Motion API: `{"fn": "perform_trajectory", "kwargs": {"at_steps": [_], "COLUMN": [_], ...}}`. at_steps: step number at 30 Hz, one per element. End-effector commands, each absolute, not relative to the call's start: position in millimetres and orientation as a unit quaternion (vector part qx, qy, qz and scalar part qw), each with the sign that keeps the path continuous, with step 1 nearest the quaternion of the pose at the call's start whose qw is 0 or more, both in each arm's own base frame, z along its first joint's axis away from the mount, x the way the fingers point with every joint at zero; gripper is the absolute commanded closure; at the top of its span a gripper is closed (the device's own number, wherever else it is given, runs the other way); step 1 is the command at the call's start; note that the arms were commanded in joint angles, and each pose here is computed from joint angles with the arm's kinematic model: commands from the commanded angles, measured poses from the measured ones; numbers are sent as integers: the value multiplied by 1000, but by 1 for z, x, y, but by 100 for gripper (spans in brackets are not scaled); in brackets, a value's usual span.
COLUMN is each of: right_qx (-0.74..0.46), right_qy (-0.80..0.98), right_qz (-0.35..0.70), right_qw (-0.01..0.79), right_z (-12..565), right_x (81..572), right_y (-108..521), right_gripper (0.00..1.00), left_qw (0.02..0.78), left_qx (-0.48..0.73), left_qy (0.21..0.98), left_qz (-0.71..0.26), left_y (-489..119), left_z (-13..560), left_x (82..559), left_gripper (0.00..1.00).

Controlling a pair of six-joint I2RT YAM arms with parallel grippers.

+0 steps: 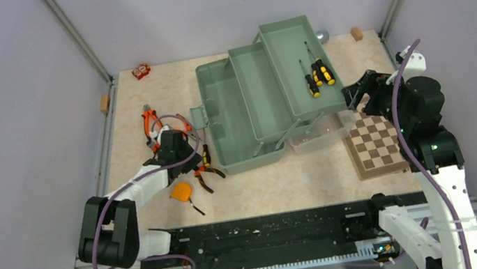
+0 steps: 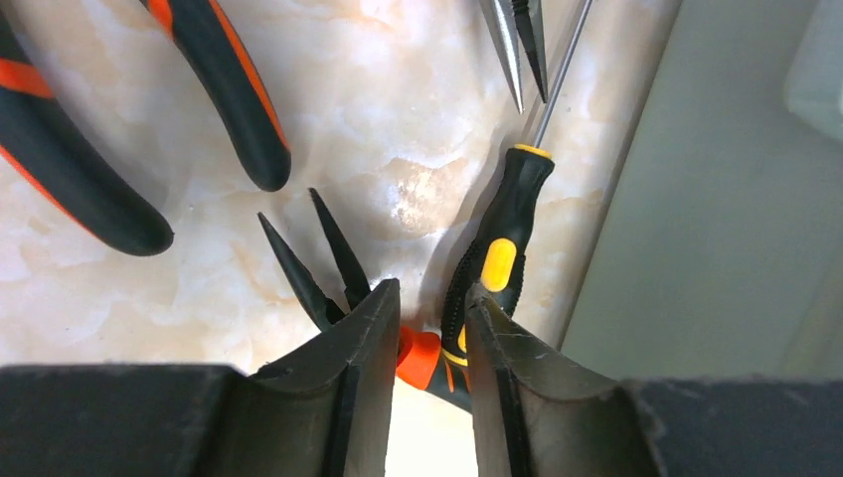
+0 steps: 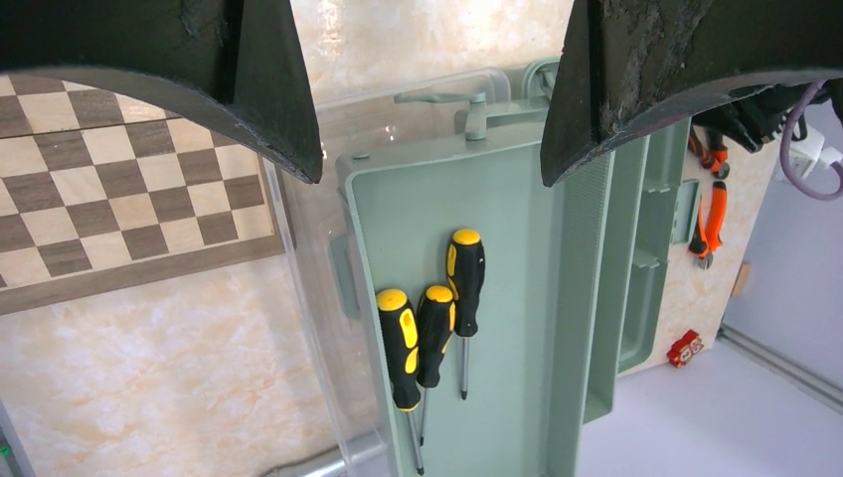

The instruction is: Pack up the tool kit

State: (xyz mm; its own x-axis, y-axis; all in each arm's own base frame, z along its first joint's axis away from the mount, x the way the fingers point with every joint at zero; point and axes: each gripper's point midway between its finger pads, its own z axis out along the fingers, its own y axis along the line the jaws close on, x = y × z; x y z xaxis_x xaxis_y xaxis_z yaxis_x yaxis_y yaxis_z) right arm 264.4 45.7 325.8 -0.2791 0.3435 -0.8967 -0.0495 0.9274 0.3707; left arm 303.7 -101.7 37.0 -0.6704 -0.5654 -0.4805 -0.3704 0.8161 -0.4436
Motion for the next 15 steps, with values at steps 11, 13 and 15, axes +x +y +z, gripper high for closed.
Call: {"fn": "perform_trajectory", "kwargs": {"at_steps": [11,13,15], "right_qx": [87,87,87], "right_qy": [760,761,761], "right_qz": [171,171,171], "right_qw": [621,620,620], "right_z": [348,348,348], "right_x": [269,269,270], "right_y": [47,47,47], "right_gripper": [20,20,20], "left_qw": [376,378,371], "left_qx": [-196,-188,-183], "left_qy": [892,893,897], "left_qz": [-154,-155,-157], "left_y": [-104,-107,-110], "left_z": [94,96,93], "left_x": [331,333,335], "left_gripper": [51,51,51]}}
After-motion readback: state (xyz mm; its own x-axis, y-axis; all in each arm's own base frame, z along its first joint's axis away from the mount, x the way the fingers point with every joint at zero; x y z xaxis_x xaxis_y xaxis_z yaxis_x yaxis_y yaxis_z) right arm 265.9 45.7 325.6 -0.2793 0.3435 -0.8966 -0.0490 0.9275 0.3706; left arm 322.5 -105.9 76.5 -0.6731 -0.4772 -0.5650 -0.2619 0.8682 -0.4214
